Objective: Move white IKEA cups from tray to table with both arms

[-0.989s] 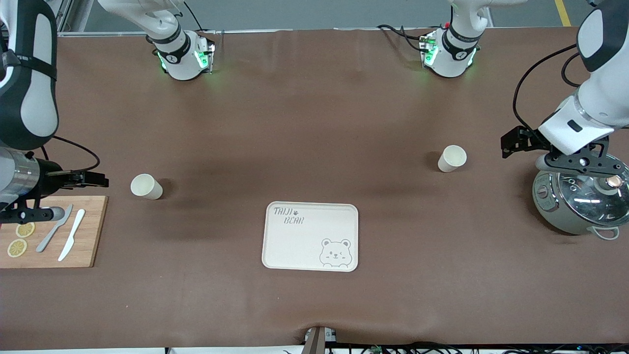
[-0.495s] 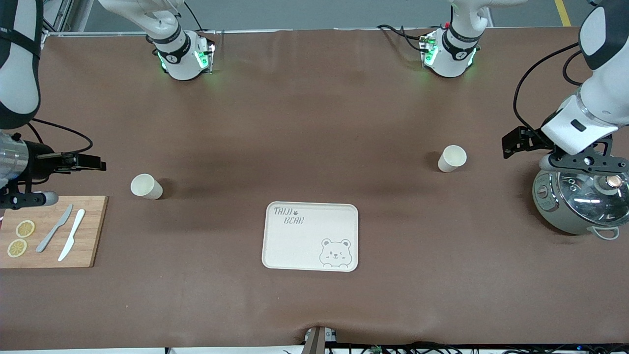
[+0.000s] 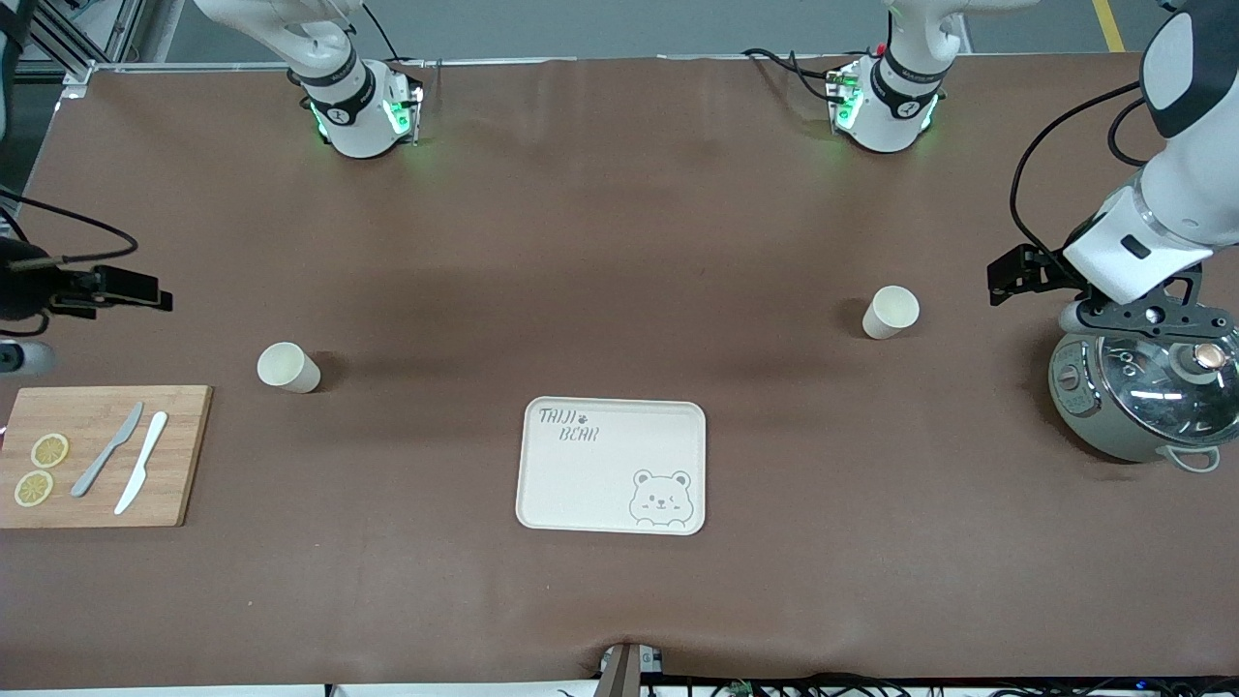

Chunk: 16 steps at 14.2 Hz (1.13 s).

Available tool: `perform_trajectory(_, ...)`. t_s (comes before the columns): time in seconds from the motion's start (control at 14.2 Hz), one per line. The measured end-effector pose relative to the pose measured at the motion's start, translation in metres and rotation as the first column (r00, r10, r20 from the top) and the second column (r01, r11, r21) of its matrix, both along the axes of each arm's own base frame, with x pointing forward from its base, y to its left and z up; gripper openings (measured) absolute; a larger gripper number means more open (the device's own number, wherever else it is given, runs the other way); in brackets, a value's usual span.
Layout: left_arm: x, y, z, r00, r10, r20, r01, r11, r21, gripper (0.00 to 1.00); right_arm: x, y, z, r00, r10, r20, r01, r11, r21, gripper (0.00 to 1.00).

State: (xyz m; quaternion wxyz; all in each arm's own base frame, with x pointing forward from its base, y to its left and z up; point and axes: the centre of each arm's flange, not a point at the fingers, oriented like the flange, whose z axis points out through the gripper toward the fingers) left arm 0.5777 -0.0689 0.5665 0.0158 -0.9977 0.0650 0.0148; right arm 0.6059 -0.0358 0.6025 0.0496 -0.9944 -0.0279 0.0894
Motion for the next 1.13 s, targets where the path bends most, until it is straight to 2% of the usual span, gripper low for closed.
perform_trajectory(0.28,0.0,0.0,0.0,1.0,0.0,-0.003,0.0,1.0,0.0,1.0,-0.022,-0.007,0.033,0.999,-0.007,0.045,0.006,1.0,0.013,1.0)
perform_trajectory(0.49,0.0,0.001,0.0,1.0,0.002,-0.004,-0.002,1.0,0.0,1.0,-0.041,-0.006,0.037,0.997,-0.012,0.074,0.01,1.0,0.024,1.0)
perform_trajectory(0.78,0.0,0.004,0.0,1.0,0.007,-0.004,-0.007,1.0,0.0,1.0,-0.062,-0.004,0.046,0.996,-0.04,0.075,0.039,0.999,0.021,1.0)
perform_trajectory(1.13,0.0,0.003,0.0,1.0,0.007,-0.007,-0.007,1.0,-0.004,1.0,-0.066,0.0,0.045,0.995,-0.083,0.063,0.082,0.997,0.004,1.0)
